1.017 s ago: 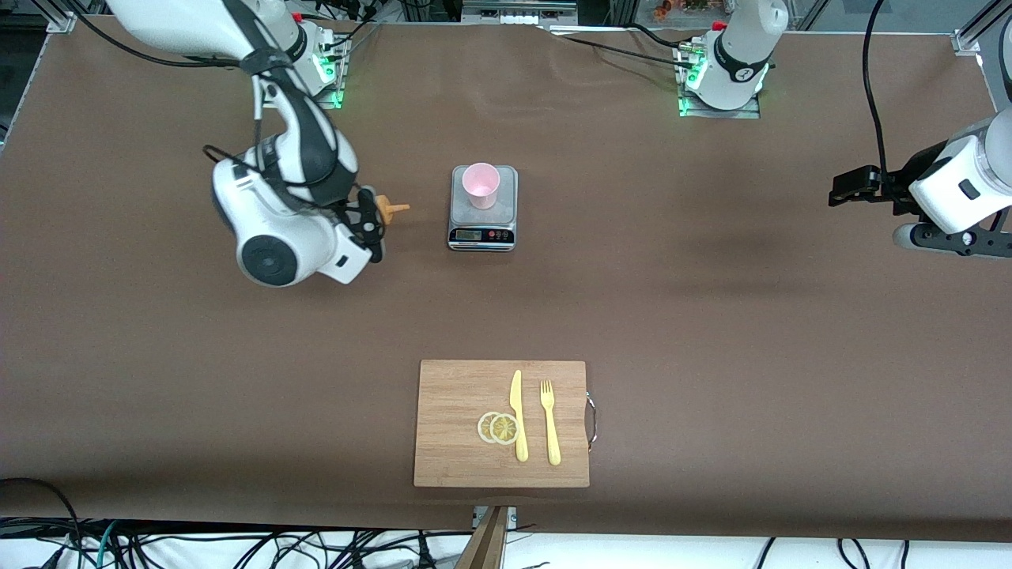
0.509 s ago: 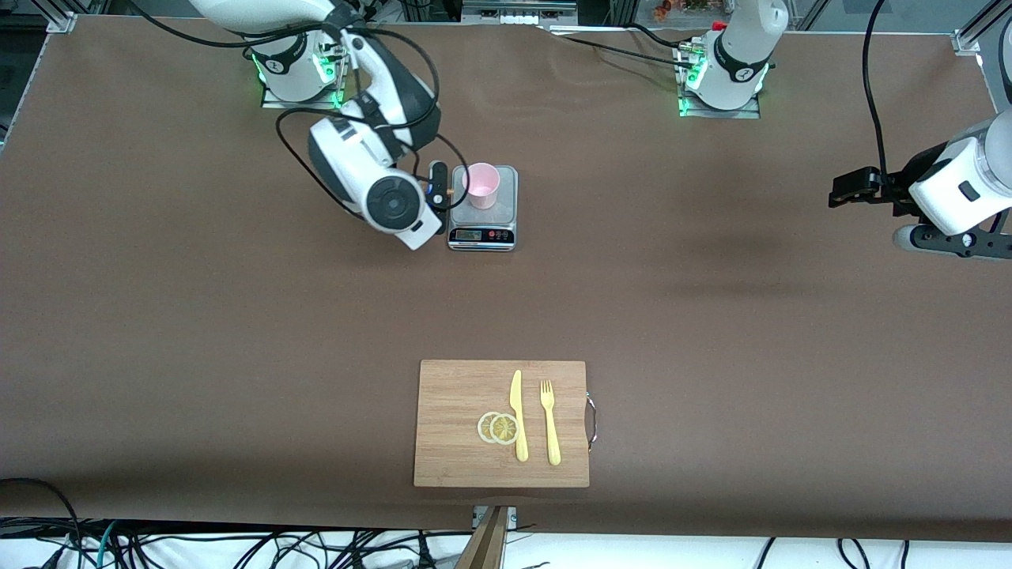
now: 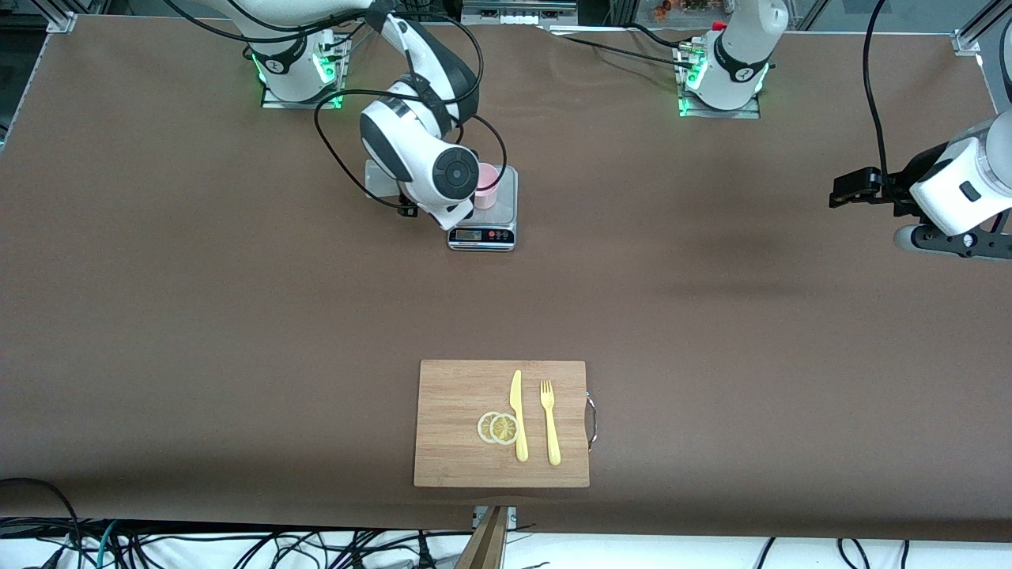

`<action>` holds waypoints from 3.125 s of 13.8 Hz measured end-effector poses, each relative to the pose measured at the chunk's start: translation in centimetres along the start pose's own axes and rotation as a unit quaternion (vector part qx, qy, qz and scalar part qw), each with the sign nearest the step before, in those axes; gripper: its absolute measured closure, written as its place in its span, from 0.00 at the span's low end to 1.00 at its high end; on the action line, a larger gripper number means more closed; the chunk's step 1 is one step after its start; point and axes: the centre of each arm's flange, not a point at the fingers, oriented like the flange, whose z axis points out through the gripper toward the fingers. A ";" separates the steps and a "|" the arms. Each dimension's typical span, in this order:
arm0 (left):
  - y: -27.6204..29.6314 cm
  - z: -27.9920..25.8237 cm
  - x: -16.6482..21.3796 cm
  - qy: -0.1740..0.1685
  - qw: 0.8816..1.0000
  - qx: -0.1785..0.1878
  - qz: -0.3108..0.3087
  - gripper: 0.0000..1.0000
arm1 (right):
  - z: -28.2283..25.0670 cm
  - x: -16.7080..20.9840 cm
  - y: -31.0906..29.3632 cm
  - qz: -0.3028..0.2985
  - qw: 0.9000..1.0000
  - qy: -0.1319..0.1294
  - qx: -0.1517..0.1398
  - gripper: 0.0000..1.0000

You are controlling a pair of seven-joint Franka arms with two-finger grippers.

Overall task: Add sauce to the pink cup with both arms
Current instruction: 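Tilt the bottle nozzle into the pink cup with the right gripper, then carry the bottle back and lower it onto the table with the right gripper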

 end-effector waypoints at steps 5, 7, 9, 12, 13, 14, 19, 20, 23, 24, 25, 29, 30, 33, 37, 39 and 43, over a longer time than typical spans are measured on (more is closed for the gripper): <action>-0.1 0.0 0.0 0.000 1.000 0.000 0.000 0.00 | 0.2 0.9 -1.2 0.006 1.000 -0.021 -0.002 0.74; -0.1 0.1 0.1 -0.001 1.000 0.000 0.000 0.00 | 0.2 1.0 -1.4 0.008 1.000 -0.028 -0.011 0.74; 0.0 0.0 0.1 0.000 1.000 0.000 0.001 0.00 | 0.1 1.5 -1.9 0.009 0.999 -0.031 -0.017 0.74; 0.0 -0.4 0.1 0.005 1.000 0.001 0.002 0.00 | -0.1 0.5 -0.5 0.001 1.000 -0.014 -0.015 0.74; 0.0 -0.6 0.1 0.007 1.000 0.001 0.002 0.00 | -0.4 -0.3 0.6 -0.006 1.000 0.007 -0.010 0.74; 0.0 -0.7 0.1 0.008 1.000 0.001 0.002 0.00 | -0.7 -1.4 1.8 -0.014 0.999 0.035 -0.002 0.74; 0.0 -0.6 0.2 0.007 1.000 0.001 0.001 0.00 | -1.4 -7.4 8.1 -0.052 0.981 0.185 0.028 0.74; -0.1 -0.5 0.3 0.007 1.000 0.001 0.001 0.00 | -1.1 -9.5 9.8 -0.064 0.971 0.227 0.036 0.74; -0.4 -0.2 0.5 0.004 1.000 0.000 -0.001 0.00 | 0.5 -17.7 14.8 -0.086 0.923 0.371 0.054 0.74; -0.3 -0.2 0.6 0.003 1.000 0.000 -0.001 0.00 | 1.3 -20.6 16.2 -0.090 0.906 0.411 0.051 0.74; -0.3 -0.2 0.6 0.003 1.000 0.000 -0.001 0.00 | 2.4 -23.7 17.4 -0.095 0.886 0.451 0.048 0.74; -0.2 -0.2 0.7 0.003 1.000 0.001 0.000 0.00 | 8.9 -31.8 19.5 -0.132 0.805 0.576 0.059 0.74; -0.1 -0.2 0.7 0.004 1.000 0.001 0.001 0.00 | 11.3 -33.0 20.0 -0.147 0.779 0.607 0.058 0.74; 0.1 -0.2 0.8 0.004 1.000 0.001 0.003 0.00 | 19.6 -35.3 21.1 -0.181 0.703 0.686 0.047 0.74; 0.5 -0.2 0.8 0.004 1.000 0.002 0.006 0.00 | 28.8 -36.0 21.5 -0.193 0.615 0.764 0.033 0.74; 1.2 -0.3 0.8 0.005 1.000 0.003 0.012 0.00 | 32.3 -35.8 21.5 -0.188 0.591 0.784 0.026 0.74; 1.6 -1.2 0.8 0.015 1.000 0.005 0.015 0.00 | 34.2 -35.9 21.6 -0.180 0.587 0.789 0.025 0.74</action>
